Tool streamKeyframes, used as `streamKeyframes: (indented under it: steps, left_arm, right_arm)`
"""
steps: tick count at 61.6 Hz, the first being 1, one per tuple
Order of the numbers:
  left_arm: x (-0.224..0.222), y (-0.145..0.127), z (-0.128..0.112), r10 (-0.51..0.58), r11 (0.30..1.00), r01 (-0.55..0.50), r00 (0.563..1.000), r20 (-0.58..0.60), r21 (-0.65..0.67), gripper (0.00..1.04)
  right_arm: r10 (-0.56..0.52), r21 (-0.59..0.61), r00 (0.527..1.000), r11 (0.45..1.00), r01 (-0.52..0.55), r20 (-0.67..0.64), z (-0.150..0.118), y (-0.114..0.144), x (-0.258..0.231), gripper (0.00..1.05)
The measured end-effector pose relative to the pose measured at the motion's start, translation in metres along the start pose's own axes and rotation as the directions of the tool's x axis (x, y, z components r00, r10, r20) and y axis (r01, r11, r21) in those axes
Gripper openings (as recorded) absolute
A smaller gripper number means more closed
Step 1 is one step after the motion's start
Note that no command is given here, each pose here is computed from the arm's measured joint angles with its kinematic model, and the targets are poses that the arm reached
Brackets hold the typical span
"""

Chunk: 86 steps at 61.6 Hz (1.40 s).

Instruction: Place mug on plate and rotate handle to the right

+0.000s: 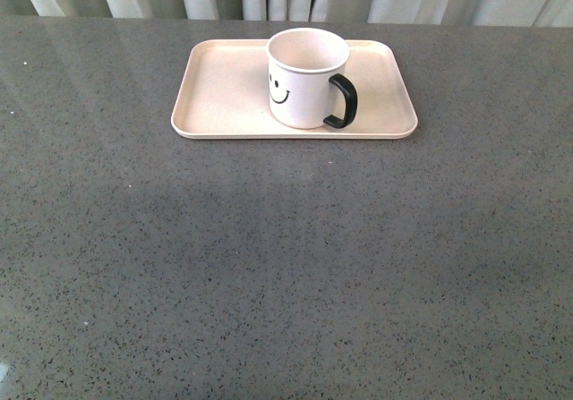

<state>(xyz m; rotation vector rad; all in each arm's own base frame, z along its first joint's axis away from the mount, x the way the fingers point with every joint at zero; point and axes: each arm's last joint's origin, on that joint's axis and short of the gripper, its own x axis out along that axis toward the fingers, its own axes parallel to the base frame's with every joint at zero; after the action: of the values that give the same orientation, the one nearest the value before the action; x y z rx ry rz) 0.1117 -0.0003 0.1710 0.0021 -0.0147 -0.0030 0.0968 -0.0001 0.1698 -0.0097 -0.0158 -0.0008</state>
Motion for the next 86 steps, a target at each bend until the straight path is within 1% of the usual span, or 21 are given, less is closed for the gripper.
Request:
streamKeyframes:
  steps: [12, 15, 29, 34, 52, 54, 56, 57, 58, 59, 60, 61, 62, 63, 64, 65, 66, 67, 70, 80, 86]
  left_arm:
    - [-0.005, 0.0, -0.001, 0.0, 1.0, 0.0, 1.0, -0.003, 0.0, 0.01]
    - [-0.011, 0.0, -0.005, 0.0, 1.0, 0.0, 0.999, -0.036, 0.0, 0.01]
    - [-0.014, 0.0, -0.004, 0.002, 1.0, -0.002, 1.0, -0.018, 0.0, 0.02]
    - [-0.014, 0.0, -0.004, 0.002, 1.0, -0.002, 1.0, -0.018, 0.0, 0.16]
    - [-0.014, 0.0, -0.004, 0.001, 1.0, -0.001, 1.0, -0.018, 0.0, 0.92]
    - [-0.014, 0.0, -0.004, 0.002, 1.0, -0.002, 1.0, -0.018, 0.001, 0.97]
    - [-0.014, 0.0, -0.004, 0.001, 1.0, -0.001, 1.0, -0.018, 0.0, 0.96]
    - [-0.014, 0.0, -0.004, 0.003, 1.0, -0.003, 1.0, -0.018, 0.0, 0.95]
    - [-0.014, 0.0, -0.004, 0.003, 1.0, -0.003, 1.0, -0.018, 0.0, 0.95]
    - [-0.014, 0.0, -0.004, 0.004, 1.0, -0.004, 1.0, -0.018, 0.0, 0.95]
    - [-0.014, 0.0, -0.004, 0.003, 1.0, -0.003, 1.0, -0.018, 0.0, 0.95]
    - [-0.014, 0.0, -0.004, 0.003, 1.0, -0.003, 1.0, -0.018, 0.0, 0.96]
    - [-0.014, 0.0, -0.004, 0.001, 1.0, -0.001, 1.0, -0.018, 0.0, 0.96]
    - [-0.014, 0.0, -0.004, 0.0, 1.0, 0.0, 1.0, -0.018, 0.0, 0.96]
    - [-0.014, 0.0, -0.004, 0.001, 1.0, -0.001, 1.0, -0.018, 0.0, 0.96]
    - [-0.014, 0.0, -0.004, 0.001, 1.0, -0.001, 1.0, -0.018, 0.0, 0.96]
    - [-0.014, 0.0, -0.004, 0.001, 1.0, -0.001, 1.0, -0.018, 0.0, 0.96]
    - [-0.014, 0.0, -0.004, 0.0, 1.0, 0.0, 1.0, -0.018, 0.0, 0.96]
    - [-0.014, 0.0, -0.004, 0.001, 1.0, -0.001, 1.0, -0.018, 0.0, 0.96]
    - [-0.014, 0.0, -0.004, 0.001, 1.0, -0.001, 1.0, -0.018, 0.0, 0.96]
    - [-0.014, 0.0, -0.004, 0.001, 1.0, -0.001, 1.0, -0.018, 0.0, 0.96]
  right_arm:
    - [0.0, 0.0, 1.0, 1.0, 0.0, 0.0, 0.0, 0.0, 0.0, 0.96]
    - [0.0, 0.0, 1.0, 1.0, 0.0, 0.0, 0.0, 0.0, 0.0, 0.96]
    - [0.0, 0.0, 1.0, 1.0, 0.0, 0.0, 0.0, 0.0, 0.0, 0.96]
    - [0.0, 0.0, 1.0, 1.0, 0.0, 0.0, 0.0, 0.0, 0.0, 0.96]
    - [0.0, 0.0, 1.0, 1.0, 0.0, 0.0, 0.0, 0.0, 0.0, 0.96]
    - [0.0, 0.0, 1.0, 1.0, 0.0, 0.0, 0.0, 0.0, 0.0, 0.96]
    - [0.036, -0.026, 0.998, 0.999, -0.038, -0.051, -0.001, 0.0, 0.001, 0.96]
    - [0.106, -0.047, 0.984, 0.992, -0.114, -0.142, -0.001, 0.001, 0.001, 0.96]
    - [0.138, -0.04, 0.97, 0.988, -0.149, -0.201, 0.0, 0.001, 0.001, 0.96]
    - [0.199, -0.035, 0.926, 0.975, -0.221, -0.322, 0.0, 0.0, 0.002, 0.96]
    - [0.233, -0.024, 0.898, 0.965, -0.26, -0.374, 0.002, 0.0, 0.002, 0.96]
    - [0.282, 0.006, 0.832, 0.948, -0.318, -0.478, 0.004, 0.0, 0.005, 0.96]
    - [0.367, 0.053, 0.754, 0.913, -0.406, -0.544, 0.008, 0.002, 0.008, 0.96]
    - [0.401, 0.082, 0.714, 0.896, -0.437, -0.574, 0.009, 0.002, 0.009, 0.96]
    - [0.462, 0.146, 0.643, 0.864, -0.482, -0.611, 0.012, 0.004, 0.014, 0.96]
    - [0.514, 0.191, 0.587, 0.83, -0.524, -0.625, 0.015, 0.005, 0.02, 0.96]
    - [0.549, 0.219, 0.554, 0.805, -0.551, -0.626, 0.019, 0.006, 0.027, 0.96]
    - [0.568, 0.231, 0.537, 0.79, -0.568, -0.624, 0.024, 0.006, 0.036, 0.96]
    - [0.579, 0.22, 0.536, 0.778, -0.588, -0.614, 0.034, 0.007, 0.056, 0.96]
    - [0.539, 0.14, 0.616, 0.806, -0.575, -0.574, 0.06, 0.013, 0.13, 0.96]
    - [0.519, 0.12, 0.645, 0.822, -0.557, -0.56, 0.066, 0.021, 0.162, 0.96]
